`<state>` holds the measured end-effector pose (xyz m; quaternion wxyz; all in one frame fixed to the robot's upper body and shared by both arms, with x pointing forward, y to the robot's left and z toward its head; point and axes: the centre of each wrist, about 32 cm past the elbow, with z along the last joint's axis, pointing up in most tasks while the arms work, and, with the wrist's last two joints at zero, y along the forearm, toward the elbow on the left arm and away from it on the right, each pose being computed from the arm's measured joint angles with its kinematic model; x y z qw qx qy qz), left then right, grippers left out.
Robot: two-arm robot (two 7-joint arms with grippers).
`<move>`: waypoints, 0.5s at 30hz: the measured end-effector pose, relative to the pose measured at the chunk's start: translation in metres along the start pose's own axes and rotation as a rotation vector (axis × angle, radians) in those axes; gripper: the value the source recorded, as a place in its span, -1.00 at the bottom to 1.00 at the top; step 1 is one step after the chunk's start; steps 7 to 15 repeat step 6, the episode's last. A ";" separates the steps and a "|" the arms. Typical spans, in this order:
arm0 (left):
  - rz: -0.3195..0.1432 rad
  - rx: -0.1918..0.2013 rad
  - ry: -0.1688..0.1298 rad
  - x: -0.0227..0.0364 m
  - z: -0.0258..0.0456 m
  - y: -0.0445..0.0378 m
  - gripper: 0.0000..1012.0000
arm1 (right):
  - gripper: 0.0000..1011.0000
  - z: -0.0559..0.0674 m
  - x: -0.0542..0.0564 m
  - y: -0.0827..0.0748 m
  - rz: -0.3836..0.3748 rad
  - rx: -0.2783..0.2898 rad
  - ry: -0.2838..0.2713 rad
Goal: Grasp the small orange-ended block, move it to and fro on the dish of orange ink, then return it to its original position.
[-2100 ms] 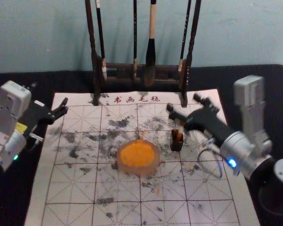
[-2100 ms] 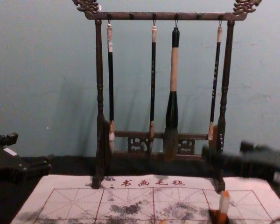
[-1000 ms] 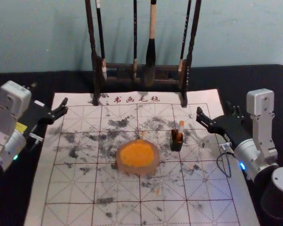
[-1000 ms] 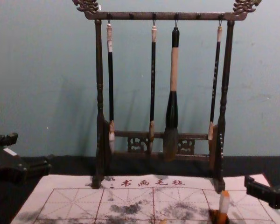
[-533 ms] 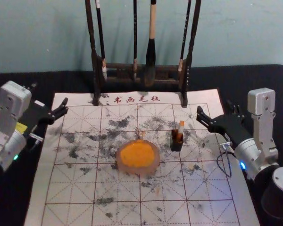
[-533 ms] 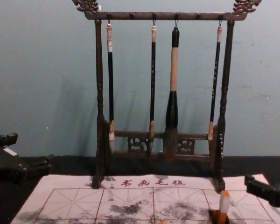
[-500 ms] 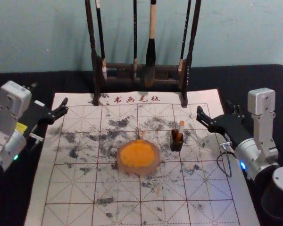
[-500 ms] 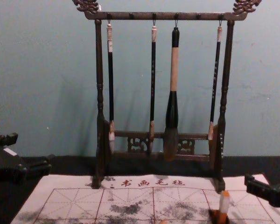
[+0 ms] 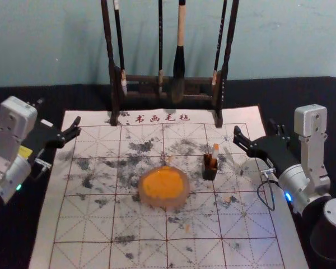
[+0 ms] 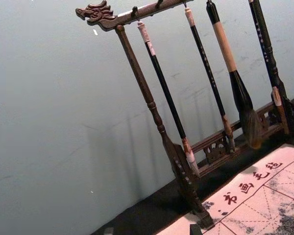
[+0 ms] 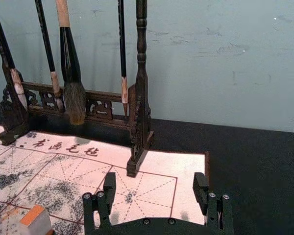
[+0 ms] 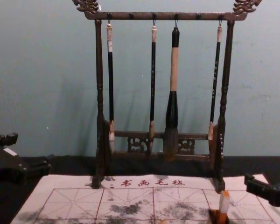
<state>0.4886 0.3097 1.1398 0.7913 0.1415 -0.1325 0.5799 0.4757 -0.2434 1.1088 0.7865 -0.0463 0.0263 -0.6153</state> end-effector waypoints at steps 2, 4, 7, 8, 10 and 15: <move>0.000 0.000 0.000 0.0000 0.0000 0.0000 0.98 | 0.98 0.000 0.000 0.000 0.000 0.000 0.000; 0.000 0.000 0.000 0.0000 0.0000 0.0000 0.98 | 0.98 0.000 0.000 0.000 0.000 0.000 0.000; 0.000 0.000 0.000 0.0000 0.0000 0.0000 0.98 | 0.98 0.000 0.000 0.000 0.000 0.001 0.000; 0.000 0.000 0.000 0.0000 0.0000 0.0000 0.98 | 0.98 0.000 0.000 0.000 0.000 0.001 0.000; 0.000 0.000 0.000 0.0000 0.0000 0.0000 0.98 | 0.98 0.000 0.000 0.000 0.000 0.001 0.000; 0.000 0.000 0.000 0.0000 0.0000 0.0000 0.98 | 0.98 0.000 0.000 0.000 0.000 0.001 0.000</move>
